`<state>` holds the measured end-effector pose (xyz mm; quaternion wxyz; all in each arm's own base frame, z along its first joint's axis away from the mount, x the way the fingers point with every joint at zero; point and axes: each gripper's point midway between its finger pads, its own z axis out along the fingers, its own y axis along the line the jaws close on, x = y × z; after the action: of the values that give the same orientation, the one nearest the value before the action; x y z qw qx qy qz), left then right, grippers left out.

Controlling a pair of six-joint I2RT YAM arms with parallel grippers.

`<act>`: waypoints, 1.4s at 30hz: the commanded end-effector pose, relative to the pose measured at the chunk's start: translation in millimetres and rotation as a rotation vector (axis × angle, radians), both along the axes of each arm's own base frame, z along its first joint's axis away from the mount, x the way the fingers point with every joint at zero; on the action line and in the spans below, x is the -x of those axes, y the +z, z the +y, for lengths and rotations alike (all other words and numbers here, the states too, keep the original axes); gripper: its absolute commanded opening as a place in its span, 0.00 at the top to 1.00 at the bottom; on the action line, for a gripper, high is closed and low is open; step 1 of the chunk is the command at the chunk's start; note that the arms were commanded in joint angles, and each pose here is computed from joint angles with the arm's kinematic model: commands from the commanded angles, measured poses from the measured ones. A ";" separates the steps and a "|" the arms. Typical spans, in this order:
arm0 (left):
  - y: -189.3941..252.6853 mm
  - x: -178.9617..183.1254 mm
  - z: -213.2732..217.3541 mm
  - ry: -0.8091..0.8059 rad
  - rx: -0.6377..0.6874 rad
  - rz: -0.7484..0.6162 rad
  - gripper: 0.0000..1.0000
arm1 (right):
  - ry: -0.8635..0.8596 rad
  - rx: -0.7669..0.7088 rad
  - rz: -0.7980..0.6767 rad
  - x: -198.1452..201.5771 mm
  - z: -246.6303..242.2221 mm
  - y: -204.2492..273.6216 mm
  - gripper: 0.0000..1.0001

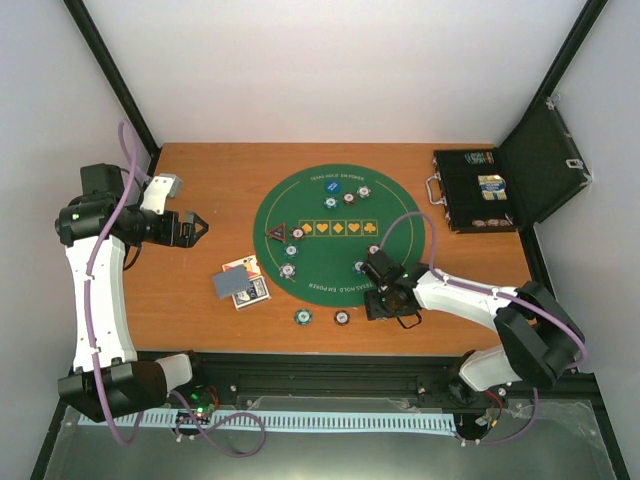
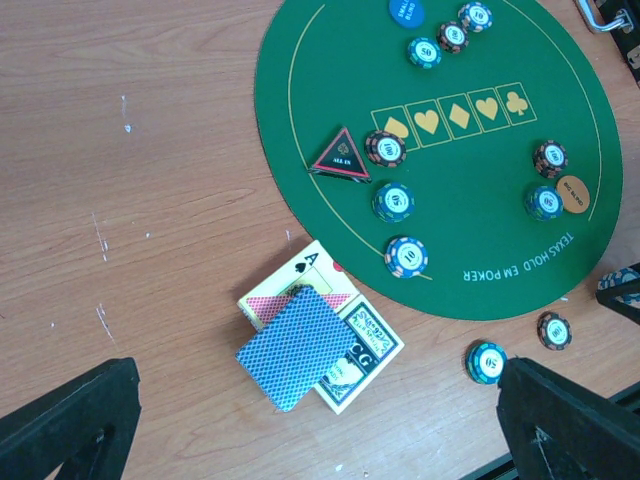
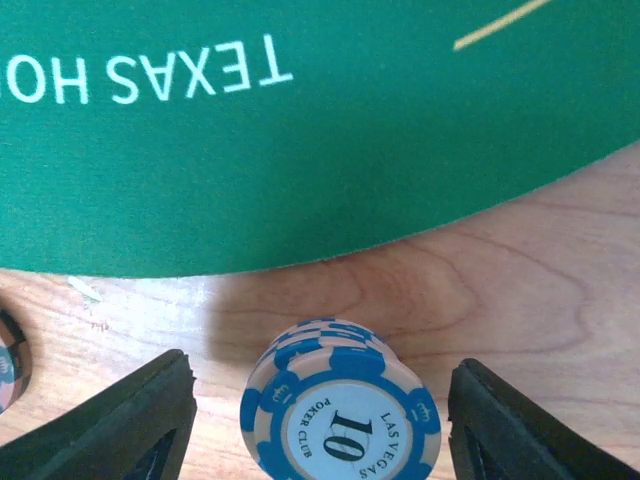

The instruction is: Distribute texas hold em gaming equipment

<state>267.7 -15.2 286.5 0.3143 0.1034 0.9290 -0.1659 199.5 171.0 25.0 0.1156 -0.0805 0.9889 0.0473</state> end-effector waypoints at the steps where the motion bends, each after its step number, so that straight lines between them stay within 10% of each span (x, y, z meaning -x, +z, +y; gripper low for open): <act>1: 12.9 0.1 -0.9 0.004 0.007 -0.039 0.00 | 0.006 -0.008 -0.004 1.5 3.6 -5.2 0.34; 12: 14.5 -0.9 -0.8 0.004 0.007 -0.044 0.00 | 0.008 0.019 -0.013 1.0 -1.4 -1.8 0.61; 25: 17.9 0.3 -0.7 0.006 0.002 -0.051 0.00 | 0.014 0.040 -0.003 2.0 -4.3 -5.9 0.57; 42: 21.9 0.1 0.2 0.005 -0.007 -0.061 0.00 | 0.012 0.005 -0.136 -33.2 1.0 70.2 0.78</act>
<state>268.8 -15.2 291.8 0.3212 0.1056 0.9268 -0.1637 212.1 174.5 58.1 0.1396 -0.0892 0.9852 0.0445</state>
